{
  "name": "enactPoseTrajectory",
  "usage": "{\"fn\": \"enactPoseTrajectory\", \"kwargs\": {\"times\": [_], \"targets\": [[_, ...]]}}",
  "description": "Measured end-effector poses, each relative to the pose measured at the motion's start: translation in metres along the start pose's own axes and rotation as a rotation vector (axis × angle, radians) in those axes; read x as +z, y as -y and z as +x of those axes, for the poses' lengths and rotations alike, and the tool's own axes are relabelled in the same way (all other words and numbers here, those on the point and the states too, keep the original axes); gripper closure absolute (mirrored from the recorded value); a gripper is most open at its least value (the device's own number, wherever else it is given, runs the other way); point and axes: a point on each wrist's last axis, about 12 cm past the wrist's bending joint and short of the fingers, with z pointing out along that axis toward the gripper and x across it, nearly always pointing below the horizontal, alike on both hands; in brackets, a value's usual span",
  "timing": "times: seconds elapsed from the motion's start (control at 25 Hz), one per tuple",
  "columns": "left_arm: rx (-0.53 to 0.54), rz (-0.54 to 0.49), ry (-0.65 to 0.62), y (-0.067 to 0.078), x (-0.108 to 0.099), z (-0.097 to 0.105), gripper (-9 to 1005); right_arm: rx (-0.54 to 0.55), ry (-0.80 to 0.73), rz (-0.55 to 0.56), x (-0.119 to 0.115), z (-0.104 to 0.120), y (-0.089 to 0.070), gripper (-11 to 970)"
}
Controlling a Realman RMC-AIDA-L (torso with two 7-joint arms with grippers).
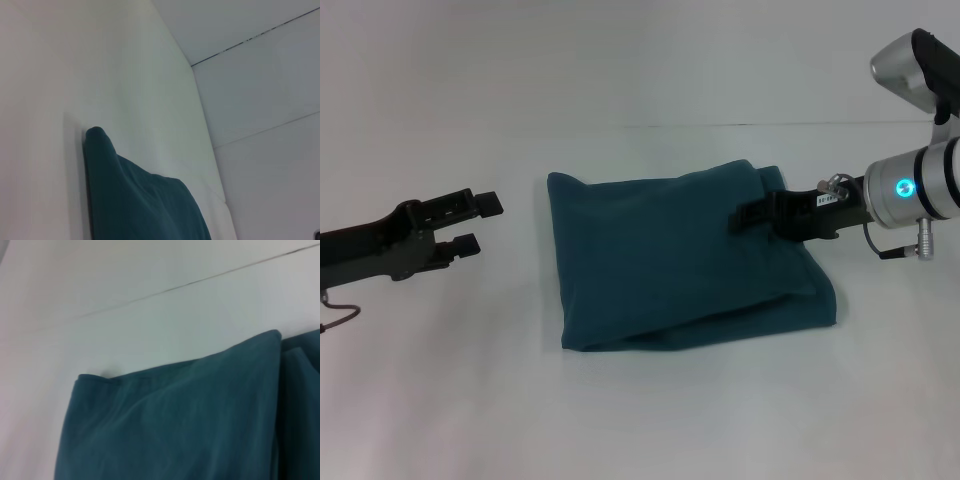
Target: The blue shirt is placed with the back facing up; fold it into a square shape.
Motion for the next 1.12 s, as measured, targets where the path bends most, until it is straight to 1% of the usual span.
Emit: {"fn": "enactPoseTrajectory", "kwargs": {"times": [0.44,0.84,1.12], "targets": [[-0.002,0.005,0.005,0.0008,0.0014,-0.0011,88,-0.013,0.018,0.032,0.0082,0.0034,-0.0001,386],[-0.008,0.002,0.009,-0.0006,0.0035,-0.0009,87,0.02,0.049,0.03,0.0041,0.003,0.0075,452],[-0.007,-0.005,0.015,-0.0012,0.0036,-0.0016,92,0.019,0.053,0.039,0.0041,0.0032,0.0095,742]]}}
